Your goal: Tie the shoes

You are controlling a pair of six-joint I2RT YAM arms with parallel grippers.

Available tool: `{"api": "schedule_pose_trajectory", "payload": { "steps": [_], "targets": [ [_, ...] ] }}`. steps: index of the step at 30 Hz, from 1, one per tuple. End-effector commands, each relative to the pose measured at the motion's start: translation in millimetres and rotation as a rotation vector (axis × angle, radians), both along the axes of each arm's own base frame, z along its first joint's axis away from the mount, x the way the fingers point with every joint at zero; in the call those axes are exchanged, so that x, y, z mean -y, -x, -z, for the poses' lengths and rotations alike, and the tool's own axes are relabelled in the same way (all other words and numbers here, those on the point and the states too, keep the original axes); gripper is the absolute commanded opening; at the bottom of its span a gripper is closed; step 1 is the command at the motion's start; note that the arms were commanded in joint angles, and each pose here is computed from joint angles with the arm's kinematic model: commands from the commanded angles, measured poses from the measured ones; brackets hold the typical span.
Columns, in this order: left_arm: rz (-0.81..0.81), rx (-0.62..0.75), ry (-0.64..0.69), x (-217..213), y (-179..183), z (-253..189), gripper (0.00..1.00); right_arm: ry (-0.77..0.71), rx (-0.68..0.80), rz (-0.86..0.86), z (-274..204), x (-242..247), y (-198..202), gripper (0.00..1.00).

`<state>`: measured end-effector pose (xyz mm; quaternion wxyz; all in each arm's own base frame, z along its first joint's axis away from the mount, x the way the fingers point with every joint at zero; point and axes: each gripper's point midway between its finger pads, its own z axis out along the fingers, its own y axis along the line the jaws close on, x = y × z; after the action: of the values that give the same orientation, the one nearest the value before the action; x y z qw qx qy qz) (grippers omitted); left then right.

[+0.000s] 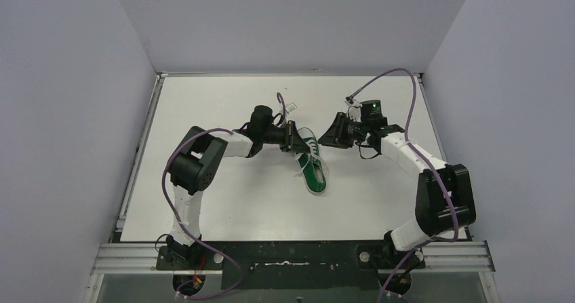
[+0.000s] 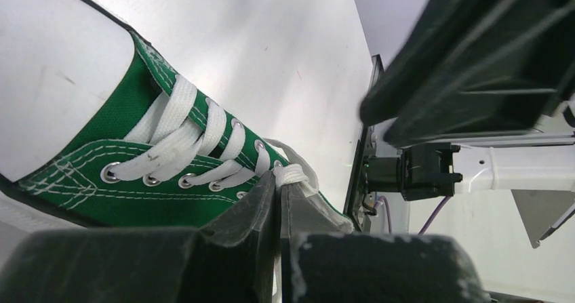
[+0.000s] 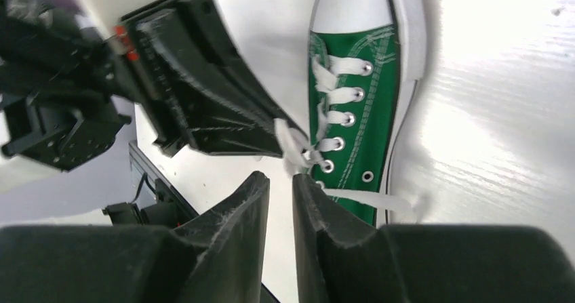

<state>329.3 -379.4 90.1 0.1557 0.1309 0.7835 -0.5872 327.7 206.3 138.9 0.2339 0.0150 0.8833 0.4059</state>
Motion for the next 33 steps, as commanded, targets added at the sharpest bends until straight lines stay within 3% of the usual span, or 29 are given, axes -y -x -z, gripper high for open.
{"api": "schedule_pose_trajectory", "payload": {
  "steps": [1, 17, 26, 33],
  "targets": [
    [-0.002, 0.070, 0.023, 1.5, -8.6, -5.4, 0.00, -0.030, -0.028, 0.028, 8.1, -3.1, -22.2, 0.17],
    [0.005, 0.072, 0.013, 2.3, -9.1, -1.6, 0.00, -0.166, -0.081, -0.065, 25.9, -29.5, -35.1, 0.19],
    [0.003, 0.077, 0.021, 4.6, -13.8, -5.0, 0.00, -0.167, -0.116, -0.098, 32.1, -29.5, -18.0, 0.19],
    [0.005, 0.079, 0.018, 3.7, -13.9, -5.8, 0.00, -0.145, -0.106, -0.018, 37.6, -13.4, -32.8, 0.19]
  ]
}}
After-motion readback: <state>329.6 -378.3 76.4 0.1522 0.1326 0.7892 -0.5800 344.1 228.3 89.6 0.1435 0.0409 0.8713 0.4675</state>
